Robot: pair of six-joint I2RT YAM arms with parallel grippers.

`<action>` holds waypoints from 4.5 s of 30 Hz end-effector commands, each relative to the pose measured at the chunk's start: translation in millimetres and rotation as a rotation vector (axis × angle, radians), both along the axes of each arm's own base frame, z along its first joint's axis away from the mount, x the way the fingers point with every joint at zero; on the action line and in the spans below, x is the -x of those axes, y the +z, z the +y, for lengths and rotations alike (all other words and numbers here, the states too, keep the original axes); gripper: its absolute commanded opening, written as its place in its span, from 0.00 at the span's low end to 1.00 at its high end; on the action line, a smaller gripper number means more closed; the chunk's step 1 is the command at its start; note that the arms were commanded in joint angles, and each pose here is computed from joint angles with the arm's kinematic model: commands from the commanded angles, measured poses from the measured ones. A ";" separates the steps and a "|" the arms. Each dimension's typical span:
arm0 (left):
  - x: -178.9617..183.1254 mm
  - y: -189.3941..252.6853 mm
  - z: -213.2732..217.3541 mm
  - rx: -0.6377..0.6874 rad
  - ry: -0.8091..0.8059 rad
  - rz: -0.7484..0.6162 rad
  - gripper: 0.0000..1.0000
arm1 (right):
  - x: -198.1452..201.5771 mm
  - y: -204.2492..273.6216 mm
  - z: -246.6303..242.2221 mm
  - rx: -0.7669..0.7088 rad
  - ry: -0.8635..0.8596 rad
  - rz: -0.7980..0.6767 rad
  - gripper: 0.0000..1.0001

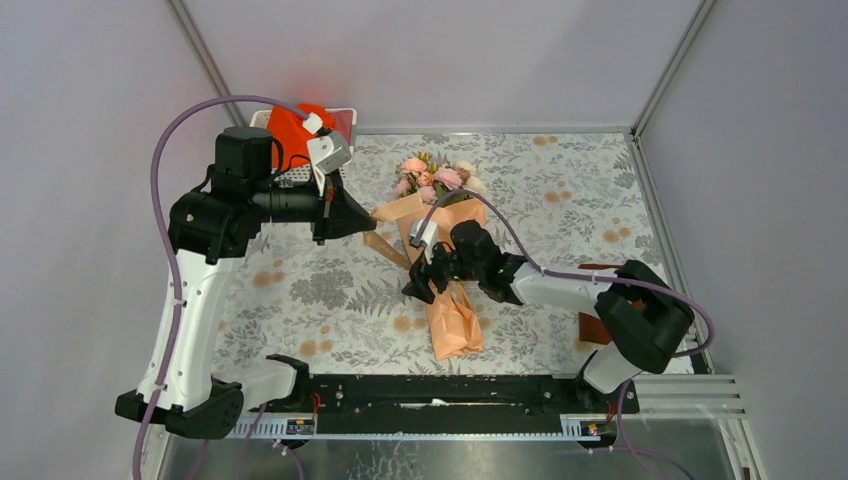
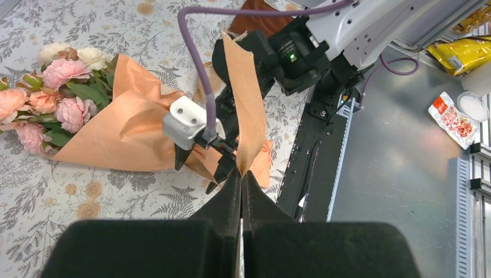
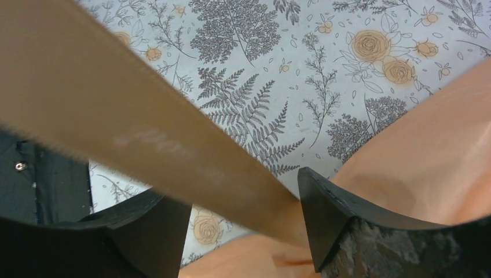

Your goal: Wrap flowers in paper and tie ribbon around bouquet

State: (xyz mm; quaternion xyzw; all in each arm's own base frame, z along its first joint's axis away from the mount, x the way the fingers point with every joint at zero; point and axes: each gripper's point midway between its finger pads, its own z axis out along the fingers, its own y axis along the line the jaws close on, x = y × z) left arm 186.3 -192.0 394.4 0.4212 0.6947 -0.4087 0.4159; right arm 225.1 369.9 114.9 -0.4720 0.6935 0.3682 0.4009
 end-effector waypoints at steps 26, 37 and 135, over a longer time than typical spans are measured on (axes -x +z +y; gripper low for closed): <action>-10.5 6.3 11.4 -0.038 0.110 -0.047 0.00 | -29.0 37.8 -7.0 -0.169 -0.228 -0.111 0.06; -60.3 -178.8 101.3 -0.617 0.395 -0.055 0.61 | -39.0 31.6 -29.6 -0.148 -0.481 0.098 0.00; -76.9 -295.1 -99.2 0.045 0.284 -0.297 0.00 | -66.4 -87.1 -274.2 0.409 -1.168 0.547 0.67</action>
